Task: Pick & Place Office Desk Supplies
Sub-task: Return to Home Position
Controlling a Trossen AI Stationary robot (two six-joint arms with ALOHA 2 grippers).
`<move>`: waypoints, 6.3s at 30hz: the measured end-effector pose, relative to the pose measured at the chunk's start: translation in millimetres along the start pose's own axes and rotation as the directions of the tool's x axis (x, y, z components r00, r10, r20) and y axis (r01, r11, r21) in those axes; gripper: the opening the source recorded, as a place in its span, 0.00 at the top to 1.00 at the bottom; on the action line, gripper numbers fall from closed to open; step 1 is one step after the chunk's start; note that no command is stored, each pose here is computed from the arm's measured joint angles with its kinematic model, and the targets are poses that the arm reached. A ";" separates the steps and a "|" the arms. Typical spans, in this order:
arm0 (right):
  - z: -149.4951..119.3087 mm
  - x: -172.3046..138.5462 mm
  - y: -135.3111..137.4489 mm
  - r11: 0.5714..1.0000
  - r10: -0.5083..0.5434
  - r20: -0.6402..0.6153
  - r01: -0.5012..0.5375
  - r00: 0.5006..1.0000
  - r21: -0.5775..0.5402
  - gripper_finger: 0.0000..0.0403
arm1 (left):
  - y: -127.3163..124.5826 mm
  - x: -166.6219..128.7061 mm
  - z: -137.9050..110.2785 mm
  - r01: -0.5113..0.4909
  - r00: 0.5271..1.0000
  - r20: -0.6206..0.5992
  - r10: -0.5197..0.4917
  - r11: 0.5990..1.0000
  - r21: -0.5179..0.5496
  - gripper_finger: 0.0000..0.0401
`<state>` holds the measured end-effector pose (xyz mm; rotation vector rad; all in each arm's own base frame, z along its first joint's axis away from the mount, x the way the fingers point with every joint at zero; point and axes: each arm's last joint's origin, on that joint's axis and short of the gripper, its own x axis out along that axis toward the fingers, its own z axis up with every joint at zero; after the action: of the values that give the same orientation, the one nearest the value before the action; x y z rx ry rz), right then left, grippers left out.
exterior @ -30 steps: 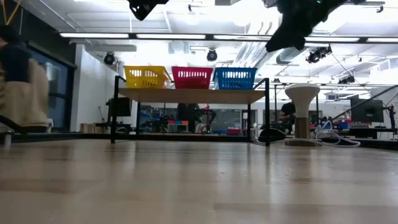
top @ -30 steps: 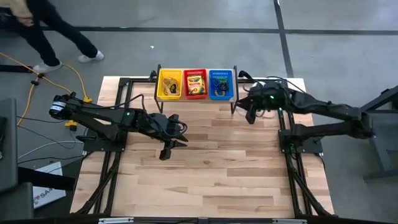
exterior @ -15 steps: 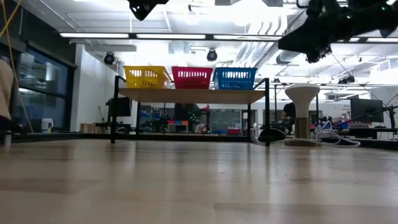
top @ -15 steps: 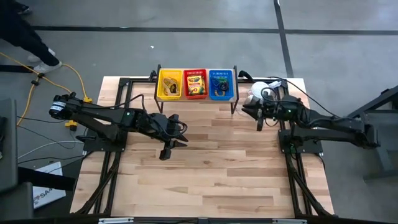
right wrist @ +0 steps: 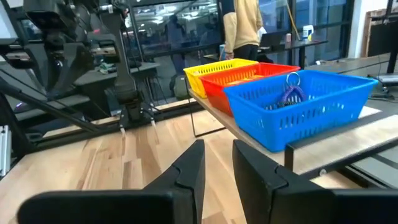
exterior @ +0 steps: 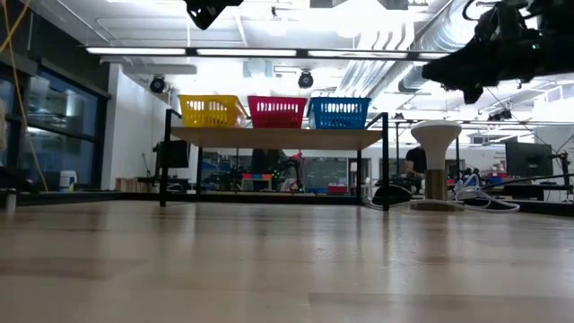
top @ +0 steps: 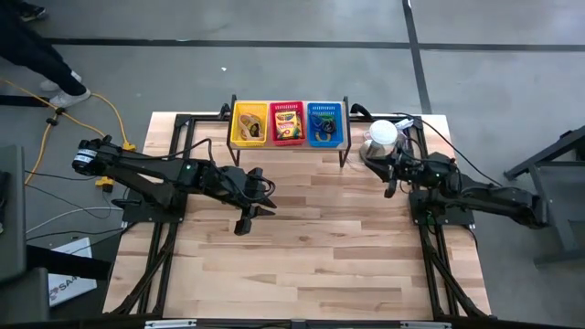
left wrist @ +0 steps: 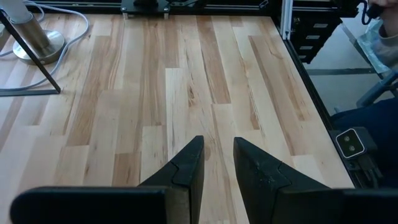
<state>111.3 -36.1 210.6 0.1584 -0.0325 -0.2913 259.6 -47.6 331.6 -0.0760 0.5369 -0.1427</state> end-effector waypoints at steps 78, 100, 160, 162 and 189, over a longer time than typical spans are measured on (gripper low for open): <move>-45.7 -17.8 -7.6 0.998 -0.026 -0.024 0.027 0.999 0.052 0.83 | 0.0 0.0 0.0 0.000 1.000 0.000 0.000 1.000 0.000 0.79; -45.9 -17.8 -7.6 0.998 -0.026 -0.024 0.027 0.999 0.052 0.83 | 14.9 -12.1 -11.3 0.046 0.999 0.015 -0.048 0.994 0.101 0.79; -45.5 -17.7 -7.6 0.998 -0.028 -0.019 0.029 0.999 0.052 0.83 | 51.9 -54.0 -206.2 -0.189 0.836 0.533 0.132 0.980 0.054 0.79; -45.5 -17.7 -7.6 0.998 -0.028 -0.019 0.029 0.999 0.052 0.83 | 51.9 -54.3 -207.6 -0.189 0.841 0.525 0.133 0.980 0.054 0.79; -45.5 -17.7 -7.6 0.998 -0.028 -0.019 0.029 0.999 0.052 0.83 | 57.2 -58.7 -225.2 -0.198 0.858 0.475 0.198 0.979 -0.051 0.79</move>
<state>94.6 -31.3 164.3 0.2140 -0.0197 -0.3177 100.5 10.2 161.9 -0.0534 0.0451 0.0805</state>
